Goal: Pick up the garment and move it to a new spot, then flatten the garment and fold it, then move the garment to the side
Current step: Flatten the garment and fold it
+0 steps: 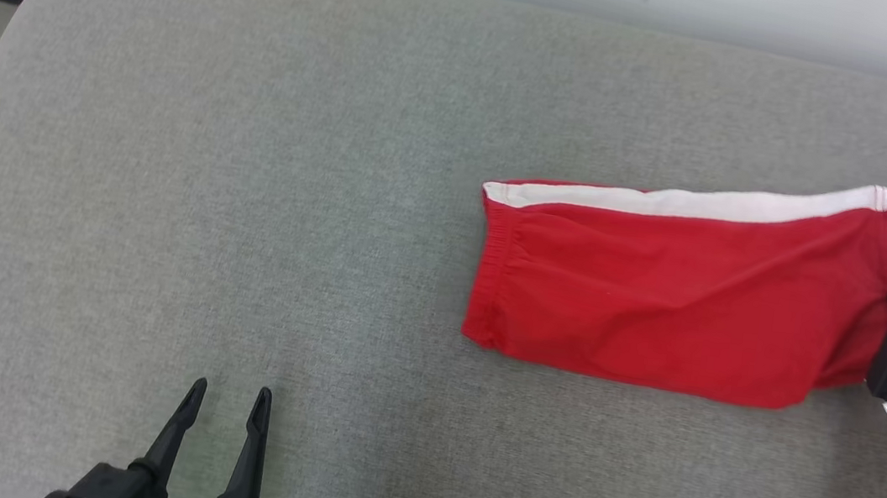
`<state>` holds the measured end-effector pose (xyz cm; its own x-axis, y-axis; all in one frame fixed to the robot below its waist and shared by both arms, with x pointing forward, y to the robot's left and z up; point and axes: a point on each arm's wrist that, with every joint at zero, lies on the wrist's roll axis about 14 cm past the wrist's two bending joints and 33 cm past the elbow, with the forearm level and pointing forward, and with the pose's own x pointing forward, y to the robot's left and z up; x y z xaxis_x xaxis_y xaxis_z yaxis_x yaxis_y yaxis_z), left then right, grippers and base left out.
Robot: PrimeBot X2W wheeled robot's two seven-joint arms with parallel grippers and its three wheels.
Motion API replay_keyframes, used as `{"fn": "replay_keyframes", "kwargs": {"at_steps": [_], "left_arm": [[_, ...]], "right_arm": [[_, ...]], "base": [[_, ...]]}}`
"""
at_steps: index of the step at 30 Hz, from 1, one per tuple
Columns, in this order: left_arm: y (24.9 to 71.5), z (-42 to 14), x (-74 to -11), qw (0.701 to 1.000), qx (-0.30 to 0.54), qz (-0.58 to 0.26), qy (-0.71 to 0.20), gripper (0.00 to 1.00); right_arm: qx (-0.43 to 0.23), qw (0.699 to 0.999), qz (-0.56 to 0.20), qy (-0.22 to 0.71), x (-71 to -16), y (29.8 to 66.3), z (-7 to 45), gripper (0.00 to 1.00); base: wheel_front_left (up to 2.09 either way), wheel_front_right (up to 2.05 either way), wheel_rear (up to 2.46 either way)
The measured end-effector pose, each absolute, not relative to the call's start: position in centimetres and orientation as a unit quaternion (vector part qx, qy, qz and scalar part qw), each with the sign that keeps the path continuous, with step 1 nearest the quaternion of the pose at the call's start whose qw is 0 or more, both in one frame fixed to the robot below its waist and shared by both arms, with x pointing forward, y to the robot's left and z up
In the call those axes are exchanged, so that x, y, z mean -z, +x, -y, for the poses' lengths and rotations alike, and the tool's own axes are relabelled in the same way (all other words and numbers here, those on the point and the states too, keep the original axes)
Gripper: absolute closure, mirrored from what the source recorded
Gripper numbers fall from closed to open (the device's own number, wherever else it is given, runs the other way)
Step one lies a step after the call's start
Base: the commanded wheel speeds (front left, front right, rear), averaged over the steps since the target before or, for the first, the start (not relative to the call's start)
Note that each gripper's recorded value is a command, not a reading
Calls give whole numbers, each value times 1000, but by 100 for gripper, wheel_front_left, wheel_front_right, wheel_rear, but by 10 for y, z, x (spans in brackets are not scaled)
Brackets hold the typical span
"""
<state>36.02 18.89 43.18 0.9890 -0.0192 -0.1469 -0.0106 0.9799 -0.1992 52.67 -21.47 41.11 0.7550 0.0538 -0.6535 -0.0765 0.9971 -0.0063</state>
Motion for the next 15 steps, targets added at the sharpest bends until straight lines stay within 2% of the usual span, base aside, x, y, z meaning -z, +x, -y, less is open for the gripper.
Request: {"fn": "replay_keyframes", "kwargs": {"at_steps": [15], "left_arm": [[355, -170, -444, 991, 29, -57, -117, 0]], "right_arm": [[15, 960, -273, -54, -472, 507, 269, 100]], "base": [[0, 0, 0]]}}
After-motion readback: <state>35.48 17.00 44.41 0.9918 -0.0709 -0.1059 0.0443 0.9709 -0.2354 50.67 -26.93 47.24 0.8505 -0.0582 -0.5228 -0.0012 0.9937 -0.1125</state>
